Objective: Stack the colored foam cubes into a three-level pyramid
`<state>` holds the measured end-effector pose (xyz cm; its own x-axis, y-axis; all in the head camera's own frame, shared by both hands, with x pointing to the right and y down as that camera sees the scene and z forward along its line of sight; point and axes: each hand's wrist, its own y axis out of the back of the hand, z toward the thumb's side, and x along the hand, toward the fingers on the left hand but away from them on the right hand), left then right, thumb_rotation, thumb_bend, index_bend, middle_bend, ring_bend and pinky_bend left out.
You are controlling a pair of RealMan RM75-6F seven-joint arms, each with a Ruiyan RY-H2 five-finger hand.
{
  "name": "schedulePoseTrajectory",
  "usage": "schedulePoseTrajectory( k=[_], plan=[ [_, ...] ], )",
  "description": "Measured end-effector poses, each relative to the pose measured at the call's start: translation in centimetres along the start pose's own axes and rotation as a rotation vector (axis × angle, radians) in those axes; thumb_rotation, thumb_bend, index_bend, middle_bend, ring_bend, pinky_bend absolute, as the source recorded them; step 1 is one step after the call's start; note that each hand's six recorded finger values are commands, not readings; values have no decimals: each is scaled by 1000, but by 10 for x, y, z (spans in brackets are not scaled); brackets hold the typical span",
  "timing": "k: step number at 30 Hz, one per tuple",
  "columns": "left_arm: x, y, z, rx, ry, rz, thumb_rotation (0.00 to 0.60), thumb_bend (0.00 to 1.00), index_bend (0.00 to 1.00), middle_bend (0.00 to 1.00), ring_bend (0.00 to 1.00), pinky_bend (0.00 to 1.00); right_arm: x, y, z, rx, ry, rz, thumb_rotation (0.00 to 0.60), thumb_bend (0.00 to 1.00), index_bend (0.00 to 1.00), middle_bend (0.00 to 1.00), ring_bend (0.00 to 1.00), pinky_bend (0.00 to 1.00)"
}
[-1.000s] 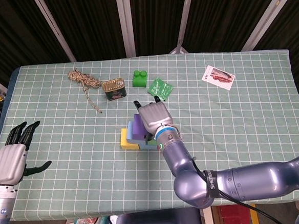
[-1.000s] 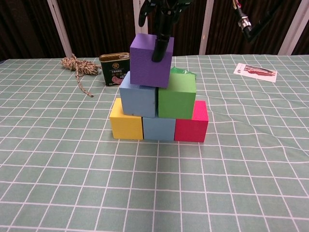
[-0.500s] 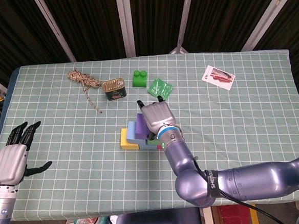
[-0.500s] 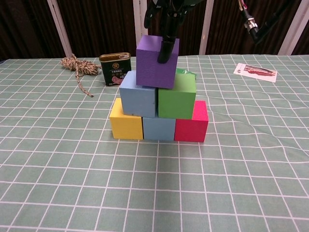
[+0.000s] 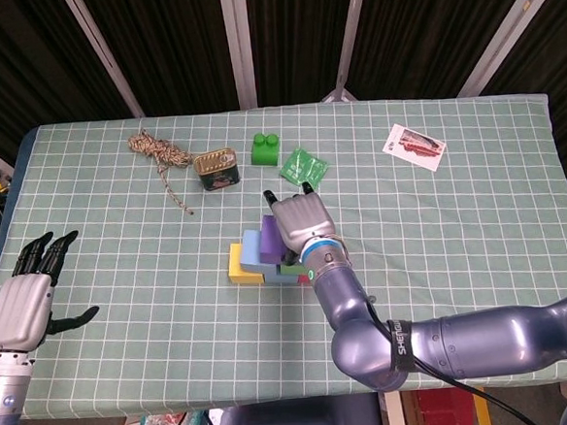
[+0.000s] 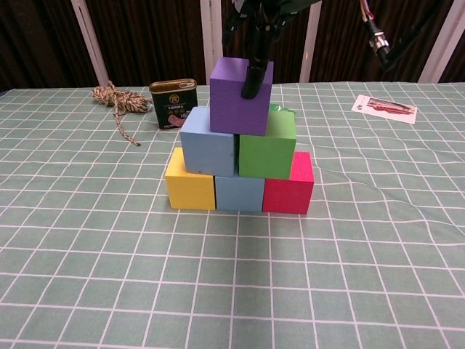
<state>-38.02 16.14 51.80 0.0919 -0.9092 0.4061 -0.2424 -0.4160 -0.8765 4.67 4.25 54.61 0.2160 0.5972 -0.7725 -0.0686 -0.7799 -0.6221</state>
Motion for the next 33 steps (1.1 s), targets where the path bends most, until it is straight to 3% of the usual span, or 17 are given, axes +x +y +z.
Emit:
schedulePoseTrajectory(
  k=[33],
  plan=[
    [-1,1,1,-2,-6,4,600,65,62,107,12,23,4,1,1,9,-9,1,600,258,0,494,271,0]
  ],
)
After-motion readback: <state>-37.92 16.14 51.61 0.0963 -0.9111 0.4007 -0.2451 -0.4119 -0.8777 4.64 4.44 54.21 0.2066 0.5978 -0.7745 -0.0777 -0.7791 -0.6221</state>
